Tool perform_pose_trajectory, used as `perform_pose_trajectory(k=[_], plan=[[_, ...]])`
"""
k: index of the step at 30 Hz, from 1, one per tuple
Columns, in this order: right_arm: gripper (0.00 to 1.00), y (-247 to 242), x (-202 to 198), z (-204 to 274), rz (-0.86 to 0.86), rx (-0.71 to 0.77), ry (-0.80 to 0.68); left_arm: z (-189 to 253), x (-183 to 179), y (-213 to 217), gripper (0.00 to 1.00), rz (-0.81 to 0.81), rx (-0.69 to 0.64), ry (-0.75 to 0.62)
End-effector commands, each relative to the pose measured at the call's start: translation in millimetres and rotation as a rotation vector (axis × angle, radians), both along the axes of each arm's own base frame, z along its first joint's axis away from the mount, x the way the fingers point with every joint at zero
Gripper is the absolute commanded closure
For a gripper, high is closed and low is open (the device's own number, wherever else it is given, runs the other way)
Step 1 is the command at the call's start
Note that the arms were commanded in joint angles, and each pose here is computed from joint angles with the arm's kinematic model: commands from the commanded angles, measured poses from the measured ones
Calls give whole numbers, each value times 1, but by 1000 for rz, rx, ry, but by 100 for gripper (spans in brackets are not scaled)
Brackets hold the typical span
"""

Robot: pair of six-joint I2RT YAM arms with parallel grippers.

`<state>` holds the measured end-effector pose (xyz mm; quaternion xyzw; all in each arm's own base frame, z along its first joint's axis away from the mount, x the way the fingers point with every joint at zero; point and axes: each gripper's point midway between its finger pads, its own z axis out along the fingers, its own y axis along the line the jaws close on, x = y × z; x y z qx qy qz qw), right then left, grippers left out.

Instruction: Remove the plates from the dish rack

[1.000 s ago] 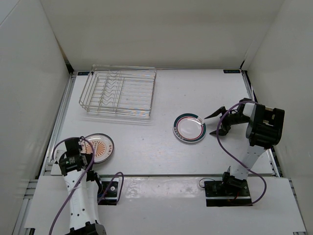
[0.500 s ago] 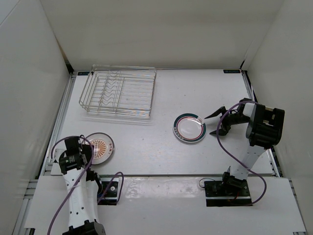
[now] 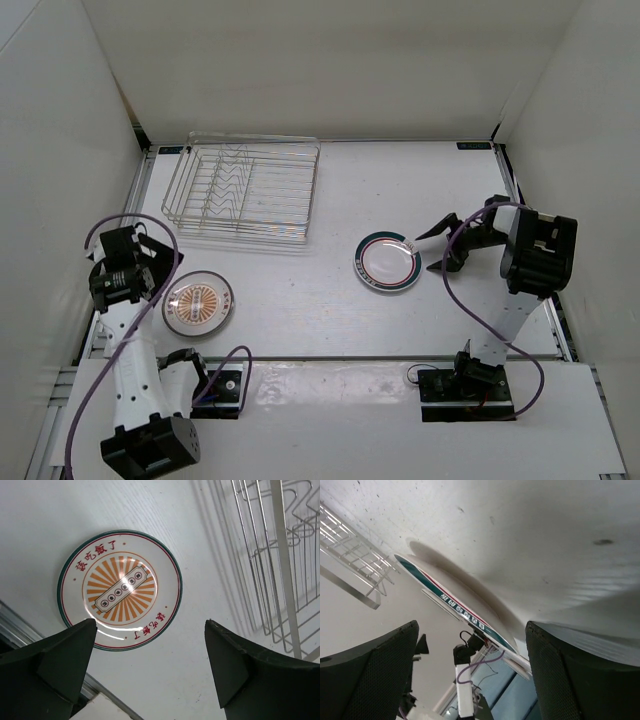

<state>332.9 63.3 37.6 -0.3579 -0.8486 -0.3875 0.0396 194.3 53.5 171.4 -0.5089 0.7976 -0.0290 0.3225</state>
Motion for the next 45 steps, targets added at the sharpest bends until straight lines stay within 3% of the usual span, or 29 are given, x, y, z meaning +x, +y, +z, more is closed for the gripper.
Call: perform_pose_trajectory(k=[1, 7, 11, 14, 15, 20, 22, 27, 31, 36, 41, 45], plan=[[13, 7, -1, -10, 56, -14, 0, 15, 14, -5, 0, -171, 49, -39], [21, 43, 1, -9, 154, 16, -32, 17, 13, -13, 0, -242, 73, -93], [21, 53, -2, -8, 190, 8, -34, 17, 8, -17, 0, -314, 93, -86], [16, 49, -5, -1, 197, -29, -32, 22, 11, -31, 0, -492, 117, -118], [10, 44, -3, -2, 204, -70, -40, 25, 11, -39, 0, -553, 112, -139], [10, 17, 10, 30, 185, -257, -92, 39, 9, -57, 0, -646, 87, -204], [10, -6, 24, 50, 136, -405, -112, 38, 6, -59, 0, -659, 97, -208], [10, -53, 21, 90, -9, -593, -17, 49, -1, -68, 0, -709, 139, -250], [10, -48, 2, 115, 11, -557, -41, 67, -10, -89, 0, -846, 175, -342], [10, -19, -33, 133, 36, -415, -90, 60, -31, -99, 0, -859, 195, -408], [10, -14, -70, 144, 23, -432, -89, 50, -60, -102, 0, -842, 204, -385], [10, -19, -80, 171, 7, -472, -113, 46, -64, -99, 0, -802, 289, -493]])
